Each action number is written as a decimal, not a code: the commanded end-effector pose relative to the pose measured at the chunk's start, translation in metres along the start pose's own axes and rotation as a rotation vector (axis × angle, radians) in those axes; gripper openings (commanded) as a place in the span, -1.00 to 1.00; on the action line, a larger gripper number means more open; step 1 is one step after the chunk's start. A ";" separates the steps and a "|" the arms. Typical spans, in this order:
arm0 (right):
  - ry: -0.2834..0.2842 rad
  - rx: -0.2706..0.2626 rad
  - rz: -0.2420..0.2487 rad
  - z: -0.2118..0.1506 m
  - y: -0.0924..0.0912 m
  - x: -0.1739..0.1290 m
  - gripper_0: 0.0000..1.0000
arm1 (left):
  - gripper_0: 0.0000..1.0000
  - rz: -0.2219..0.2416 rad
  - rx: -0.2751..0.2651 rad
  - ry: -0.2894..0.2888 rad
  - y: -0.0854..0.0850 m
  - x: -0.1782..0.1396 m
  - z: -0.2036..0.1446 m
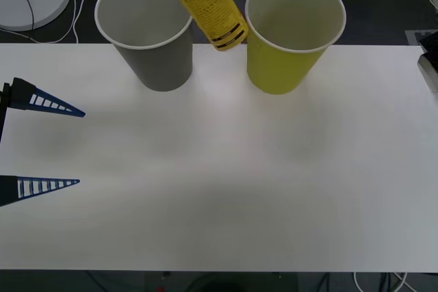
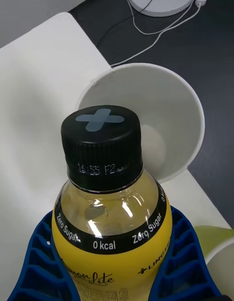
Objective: Put the can into the green bin and the plastic bottle into the gray bin
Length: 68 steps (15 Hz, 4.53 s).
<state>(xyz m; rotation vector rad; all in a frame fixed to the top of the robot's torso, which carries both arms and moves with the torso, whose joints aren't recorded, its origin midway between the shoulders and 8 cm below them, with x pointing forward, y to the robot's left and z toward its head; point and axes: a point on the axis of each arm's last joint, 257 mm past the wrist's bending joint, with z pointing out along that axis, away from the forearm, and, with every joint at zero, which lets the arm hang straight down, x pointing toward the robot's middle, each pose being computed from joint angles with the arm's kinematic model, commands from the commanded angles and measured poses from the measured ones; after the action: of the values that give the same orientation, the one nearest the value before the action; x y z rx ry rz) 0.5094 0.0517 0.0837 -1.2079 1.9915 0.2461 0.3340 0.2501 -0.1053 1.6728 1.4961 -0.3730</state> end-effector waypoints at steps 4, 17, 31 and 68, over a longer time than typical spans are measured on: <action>0.049 0.041 0.057 0.024 -0.005 -0.022 -1.00 | 1.00 0.000 0.000 0.000 0.000 0.000 0.000; 0.045 0.124 0.146 0.067 -0.011 -0.066 -1.00 | 1.00 0.000 0.000 0.000 0.000 0.000 0.000; 0.033 0.189 0.175 0.091 -0.014 -0.081 -1.00 | 1.00 0.000 0.000 0.000 0.000 0.000 0.000; -0.034 0.082 0.114 0.105 -0.004 -0.089 1.00 | 1.00 0.000 0.000 0.000 0.000 0.000 0.000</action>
<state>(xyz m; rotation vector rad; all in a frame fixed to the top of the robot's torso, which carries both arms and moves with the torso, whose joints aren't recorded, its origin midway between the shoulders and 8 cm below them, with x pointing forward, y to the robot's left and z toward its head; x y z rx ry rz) 0.5903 0.1634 0.0761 -1.0225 2.0252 0.2251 0.3340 0.2501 -0.1053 1.6728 1.4961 -0.3730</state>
